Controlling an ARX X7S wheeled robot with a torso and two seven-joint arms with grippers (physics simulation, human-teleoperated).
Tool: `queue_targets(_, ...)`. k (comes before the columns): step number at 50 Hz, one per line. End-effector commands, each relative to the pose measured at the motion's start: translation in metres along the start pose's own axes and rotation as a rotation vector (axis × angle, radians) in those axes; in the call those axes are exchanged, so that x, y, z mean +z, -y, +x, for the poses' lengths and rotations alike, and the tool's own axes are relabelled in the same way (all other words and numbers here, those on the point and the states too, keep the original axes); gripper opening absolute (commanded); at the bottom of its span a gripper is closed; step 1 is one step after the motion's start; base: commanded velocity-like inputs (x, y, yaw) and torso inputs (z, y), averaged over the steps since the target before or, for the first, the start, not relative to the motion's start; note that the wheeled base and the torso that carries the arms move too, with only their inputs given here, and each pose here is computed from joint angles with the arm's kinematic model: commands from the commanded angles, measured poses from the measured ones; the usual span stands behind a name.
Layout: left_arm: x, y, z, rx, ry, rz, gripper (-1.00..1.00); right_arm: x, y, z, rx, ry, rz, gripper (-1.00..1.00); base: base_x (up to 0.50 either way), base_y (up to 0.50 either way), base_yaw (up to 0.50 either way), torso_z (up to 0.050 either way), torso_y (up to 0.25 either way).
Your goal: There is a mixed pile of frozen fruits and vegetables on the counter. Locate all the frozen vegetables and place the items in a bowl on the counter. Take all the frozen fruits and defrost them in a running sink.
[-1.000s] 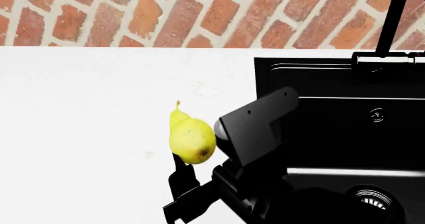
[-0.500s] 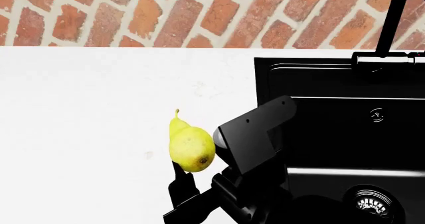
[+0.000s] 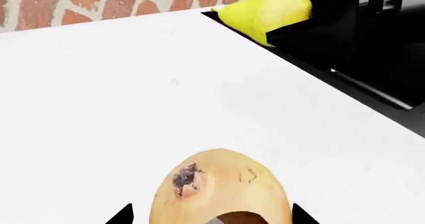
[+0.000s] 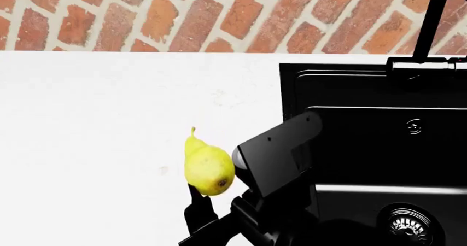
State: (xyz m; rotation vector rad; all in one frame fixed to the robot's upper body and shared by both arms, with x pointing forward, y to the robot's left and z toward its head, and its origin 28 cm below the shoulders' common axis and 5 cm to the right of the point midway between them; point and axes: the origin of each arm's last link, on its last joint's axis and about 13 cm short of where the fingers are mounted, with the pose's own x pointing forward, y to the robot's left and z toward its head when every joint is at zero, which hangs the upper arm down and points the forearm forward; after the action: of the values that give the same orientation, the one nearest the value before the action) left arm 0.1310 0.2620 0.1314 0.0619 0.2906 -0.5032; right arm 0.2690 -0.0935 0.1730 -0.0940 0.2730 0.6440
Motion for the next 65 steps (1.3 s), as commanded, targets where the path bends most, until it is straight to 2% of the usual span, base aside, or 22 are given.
queue_targets(1, -0.004, 0.0, 0.012, -0.02, -0.019, 0.001, 1.0, -0.003, 0.001, 0.001, 0.009, 0.0, -0.012, -1.0, 0.0, 0.0, 0.0, 0.0, 0.0)
queue_targets(13, 0.001, 0.002, 0.013, -0.049, -0.019, 0.016, 1.0, -0.005, 0.001, 0.0, 0.007, -0.001, -0.008, -1.0, 0.0, 0.0, 0.0, 0.0, 0.0)
queue_targets(14, 0.002, 0.002, 0.013, -0.046, -0.016, 0.015, -1.0, -0.005, 0.001, 0.0, 0.007, 0.0, -0.007, -1.0, 0.0, 0.0, 0.0, 0.0, 0.0)
queue_targets(28, 0.026, 0.005, 0.003, -0.001, 0.103, 0.015, -1.0, -0.005, 0.003, -0.004, -0.012, 0.015, 0.002, -1.0, 0.0, 0.0, 0.0, 0.0, 0.001)
queue_targets(32, 0.033, 0.003, 0.0, 0.017, 0.144, 0.01, -1.0, -0.002, 0.005, -0.008, -0.03, 0.041, 0.007, -1.0, 0.0, 0.0, 0.0, 0.0, 0.0)
queue_targets(34, 0.04, 0.001, -0.002, 0.046, 0.187, -0.001, -1.0, 0.002, 0.005, -0.012, -0.068, 0.084, -0.036, -1.0, 0.0, 0.0, 0.0, 0.0, 0.0)
queue_targets(39, 0.053, -0.002, -0.003, 0.074, 0.255, -0.008, -1.0, 0.005, 0.004, -0.022, -0.084, 0.119, -0.031, -1.0, 0.0, 0.0, 0.0, 0.0, 0.0)
queue_targets(43, 0.058, -0.007, -0.001, 0.1, 0.264, -0.045, -1.0, 0.001, 0.007, -0.031, -0.127, 0.148, 0.008, -1.0, 0.0, 0.0, 0.0, 0.0, 0.0)
queue_targets(51, 0.065, -0.01, -0.011, 0.125, 0.297, -0.039, -1.0, -0.002, 0.004, -0.053, -0.198, 0.191, 0.001, -1.0, 0.0, 0.0, 0.0, 0.0, 0.0)
queue_targets(58, 0.062, -0.009, -0.007, 0.134, 0.302, -0.036, -1.0, -0.002, 0.007, -0.073, -0.263, 0.206, 0.001, -1.0, 0.0, 0.0, 0.0, 0.0, 0.001)
queue_targets(65, 0.062, -0.012, -0.01, 0.153, 0.311, -0.034, -1.0, -0.006, 0.009, -0.075, -0.275, 0.201, 0.027, -1.0, 0.0, 0.0, 0.0, 0.0, 0.0)
